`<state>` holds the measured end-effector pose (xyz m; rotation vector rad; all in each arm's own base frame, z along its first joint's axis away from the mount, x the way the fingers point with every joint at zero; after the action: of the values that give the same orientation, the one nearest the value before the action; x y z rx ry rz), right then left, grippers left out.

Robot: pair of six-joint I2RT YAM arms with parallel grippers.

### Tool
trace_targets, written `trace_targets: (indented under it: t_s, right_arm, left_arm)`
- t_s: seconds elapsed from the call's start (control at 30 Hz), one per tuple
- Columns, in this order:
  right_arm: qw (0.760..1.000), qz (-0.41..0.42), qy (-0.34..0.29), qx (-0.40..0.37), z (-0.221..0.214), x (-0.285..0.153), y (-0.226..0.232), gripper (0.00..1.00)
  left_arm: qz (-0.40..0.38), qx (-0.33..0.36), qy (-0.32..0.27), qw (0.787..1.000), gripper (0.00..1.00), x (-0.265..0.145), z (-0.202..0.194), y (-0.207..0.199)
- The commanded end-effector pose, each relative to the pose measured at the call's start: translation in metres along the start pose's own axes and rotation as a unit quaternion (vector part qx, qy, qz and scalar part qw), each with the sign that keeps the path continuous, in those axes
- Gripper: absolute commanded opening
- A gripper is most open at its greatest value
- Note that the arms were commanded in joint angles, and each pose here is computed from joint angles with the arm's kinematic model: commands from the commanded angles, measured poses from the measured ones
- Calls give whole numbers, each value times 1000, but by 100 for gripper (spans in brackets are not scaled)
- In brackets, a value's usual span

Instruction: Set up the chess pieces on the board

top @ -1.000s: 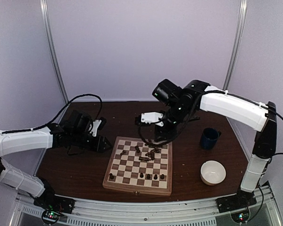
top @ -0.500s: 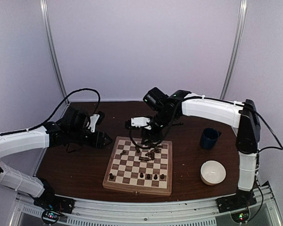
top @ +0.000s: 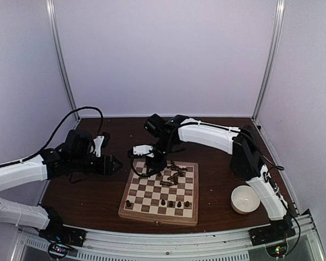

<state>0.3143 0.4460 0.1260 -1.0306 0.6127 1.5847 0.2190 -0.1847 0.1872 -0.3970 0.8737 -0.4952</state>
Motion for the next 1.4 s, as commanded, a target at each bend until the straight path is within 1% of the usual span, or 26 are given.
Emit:
trace_targets:
  t_s: [0.0, 0.33, 0.5, 0.57, 0.67, 0.73, 1.07, 1.17, 1.23, 1.37]
  right_arm:
    - [999, 46, -19, -11, 15, 4, 15, 51]
    - [999, 51, 4, -17, 14, 28, 18, 51]
    - [998, 54, 15, -22, 11, 33, 21, 49]
    - [998, 58, 18, -22, 9, 33, 22, 46]
    - [998, 63, 19, -23, 8, 33, 25, 36]
    - [998, 64, 17, -21, 8, 32, 26, 31]
    - [998, 54, 17, -8, 12, 31, 31, 16]
    - [999, 54, -2, 9, 15, 20, 34, 12]
    - [998, 53, -32, 28, 19, 7, 36, 10]
    - [988, 67, -110, 84, 28, -28, 36, 9]
  left_arm:
    - [-3, -11, -13, 1000, 57, 1, 5, 0]
    - [-13, -11, -12, 1000, 58, 0, 5, -3]
    - [-11, -13, -11, 1000, 58, -1, 2, -1]
    - [-11, -14, -11, 1000, 58, -1, 2, 0]
    - [-13, -15, -13, 1000, 58, -1, 2, -1]
    - [-15, -16, -13, 1000, 58, -1, 2, -1]
    - [-21, -28, -12, 999, 58, 2, -1, 0]
    - [-32, -31, -17, 999, 58, 2, -3, 1]
    - [-42, -32, -24, 998, 58, 1, -4, 0]
    - [-95, -44, -27, 994, 57, 3, -2, -11]
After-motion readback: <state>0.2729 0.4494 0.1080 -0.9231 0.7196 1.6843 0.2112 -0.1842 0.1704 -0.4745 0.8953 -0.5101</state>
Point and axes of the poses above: each gripper's point midway between its finger pads, its own x axis out along the fingers, its own y axis along the line the jaws close on, z = x × y, the point moved 6 cm from there along -x, back along the fingers, and after that the axes turned 11 degrees about -x, right-handed, at the moved point
